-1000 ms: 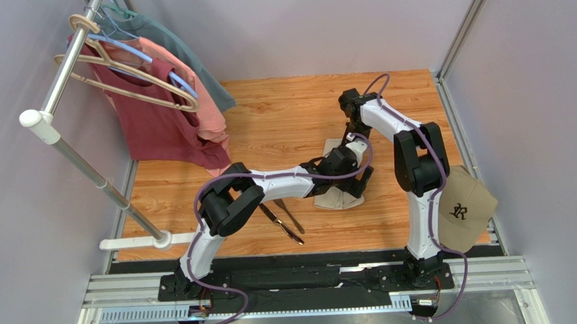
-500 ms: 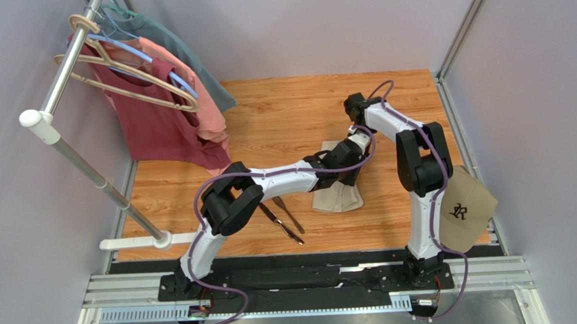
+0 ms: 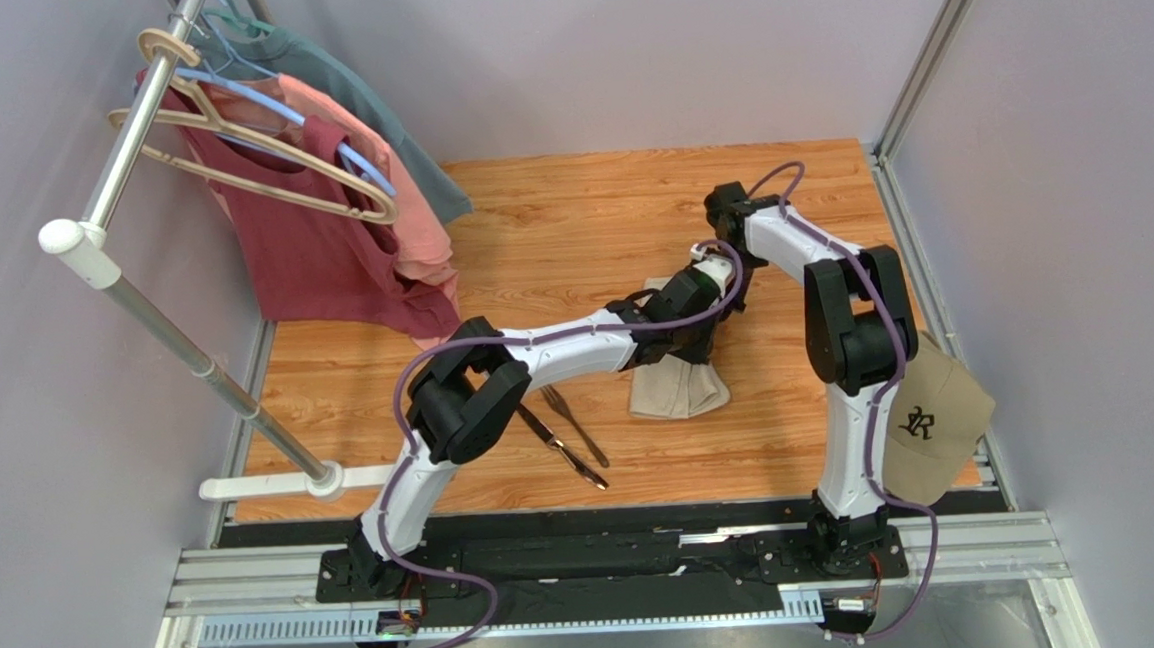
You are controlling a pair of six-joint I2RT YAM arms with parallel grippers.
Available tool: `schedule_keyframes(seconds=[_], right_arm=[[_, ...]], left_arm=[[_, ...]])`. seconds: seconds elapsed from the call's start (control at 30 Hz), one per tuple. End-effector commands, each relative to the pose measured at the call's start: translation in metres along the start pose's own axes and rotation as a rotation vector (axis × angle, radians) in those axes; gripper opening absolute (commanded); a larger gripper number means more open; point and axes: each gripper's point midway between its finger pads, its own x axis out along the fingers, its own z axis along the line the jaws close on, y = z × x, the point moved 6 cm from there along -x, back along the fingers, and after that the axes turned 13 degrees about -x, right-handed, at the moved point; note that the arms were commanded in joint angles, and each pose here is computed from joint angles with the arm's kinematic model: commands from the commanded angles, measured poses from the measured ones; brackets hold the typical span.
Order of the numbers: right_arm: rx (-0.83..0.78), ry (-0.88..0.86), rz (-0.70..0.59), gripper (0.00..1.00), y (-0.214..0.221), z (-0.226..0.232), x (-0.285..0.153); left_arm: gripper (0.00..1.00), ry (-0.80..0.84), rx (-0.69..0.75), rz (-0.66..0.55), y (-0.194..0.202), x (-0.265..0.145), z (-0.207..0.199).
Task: Fold the napkin into a case and place the utensils inside
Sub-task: Pick up the 2/3-rectangle-folded napkin at the center of the board.
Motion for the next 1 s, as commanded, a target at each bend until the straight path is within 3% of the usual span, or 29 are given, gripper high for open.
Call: schedule_keyframes(seconds=[0.0, 0.07, 0.1, 0.2, 0.3, 0.47, 0.6, 0.83, 0.97], right_arm=[[-0.039, -0.122, -0.067, 0.12, -0.001, 0.010, -0.028], [-0.048, -0.180, -0.091, 0.22, -0.004, 0.011, -0.032], [-0.045, -0.197, -0.110, 0.33, -0.008, 0.008, -0.037], [-0.072, -0.267, -0.147, 0.55, -0.013, 0.006, -0.048], [-0.104, -0.328, -0.218, 0.66, -0.016, -0.001, -0.064], [-0.140, -0.391, -0.284, 0.70, -0.010, -0.004, -0.071], [-0.091, -0.470, -0.294, 0.70, -0.004, 0.001, -0.059], [-0.027, -0.435, -0.326, 0.70, 0.001, -0.004, -0.034], [-0.027, -0.452, -0.299, 0.64, 0.002, 0.000, -0.021]], left_arm=[[0.12, 0.041, -0.117, 0.000, -0.019, 0.000, 0.010], [0.03, 0.082, -0.150, 0.014, -0.022, -0.003, 0.010], [0.00, 0.082, -0.184, 0.020, -0.023, -0.003, 0.017], [0.00, 0.177, -0.261, 0.043, -0.025, -0.007, 0.020], [0.00, 0.306, -0.328, 0.056, -0.023, -0.013, 0.020], [0.00, 0.494, -0.361, 0.019, -0.031, -0.025, 0.018], [0.00, 0.530, -0.365, -0.012, -0.030, -0.032, 0.017], [0.00, 0.546, -0.369, -0.018, -0.030, -0.040, 0.016], [0.00, 0.524, -0.364, -0.011, -0.027, -0.040, 0.019]])
